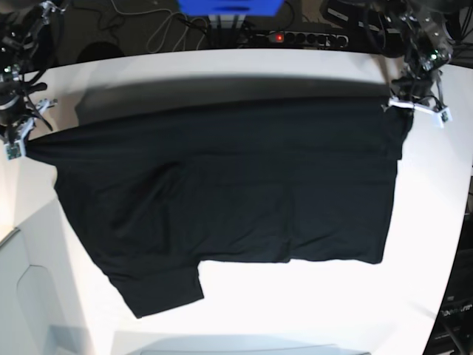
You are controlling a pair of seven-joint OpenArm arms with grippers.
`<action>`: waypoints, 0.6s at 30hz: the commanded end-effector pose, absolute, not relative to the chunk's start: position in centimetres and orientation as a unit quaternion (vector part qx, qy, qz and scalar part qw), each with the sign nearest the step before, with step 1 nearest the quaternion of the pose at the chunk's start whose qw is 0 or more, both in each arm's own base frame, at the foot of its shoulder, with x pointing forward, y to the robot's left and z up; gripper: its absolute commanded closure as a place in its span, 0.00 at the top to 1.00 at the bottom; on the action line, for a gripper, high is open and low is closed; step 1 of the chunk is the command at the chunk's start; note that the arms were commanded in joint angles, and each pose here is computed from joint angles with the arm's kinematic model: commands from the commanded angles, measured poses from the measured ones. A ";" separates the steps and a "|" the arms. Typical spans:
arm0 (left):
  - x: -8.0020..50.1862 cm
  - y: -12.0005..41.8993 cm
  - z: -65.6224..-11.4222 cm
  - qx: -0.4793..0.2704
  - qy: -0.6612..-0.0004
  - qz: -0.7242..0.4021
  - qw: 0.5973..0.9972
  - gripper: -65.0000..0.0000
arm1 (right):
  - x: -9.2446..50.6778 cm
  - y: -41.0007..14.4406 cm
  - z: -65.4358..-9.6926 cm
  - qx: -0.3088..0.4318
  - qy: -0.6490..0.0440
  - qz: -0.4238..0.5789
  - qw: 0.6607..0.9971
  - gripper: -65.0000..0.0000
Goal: Fold the T-shirt properly
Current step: 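Drag the held folded edge with both grippers back toward the robot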
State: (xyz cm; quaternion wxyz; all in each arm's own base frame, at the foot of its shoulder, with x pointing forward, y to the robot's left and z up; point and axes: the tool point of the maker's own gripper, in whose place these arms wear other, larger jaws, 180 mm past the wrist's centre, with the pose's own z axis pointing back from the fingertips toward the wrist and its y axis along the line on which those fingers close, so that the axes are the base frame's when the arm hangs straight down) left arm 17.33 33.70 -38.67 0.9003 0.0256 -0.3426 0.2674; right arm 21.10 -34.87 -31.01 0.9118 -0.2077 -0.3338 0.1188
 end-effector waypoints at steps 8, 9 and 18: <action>14.9 35.3 -38.8 0.063 -0.328 0.262 0.905 0.00 | 17.8 -37.1 -32.7 -0.224 -0.281 0.108 0.927 0.00; 14.7 35.3 -38.9 0.063 -0.326 0.263 0.906 0.00 | 17.3 -37.1 -33.2 -0.220 -0.273 0.107 0.931 0.00; 12.8 34.7 -39.8 0.063 -0.304 0.269 0.912 0.00 | 13.5 -36.1 -37.6 -0.177 -0.213 0.094 0.956 0.00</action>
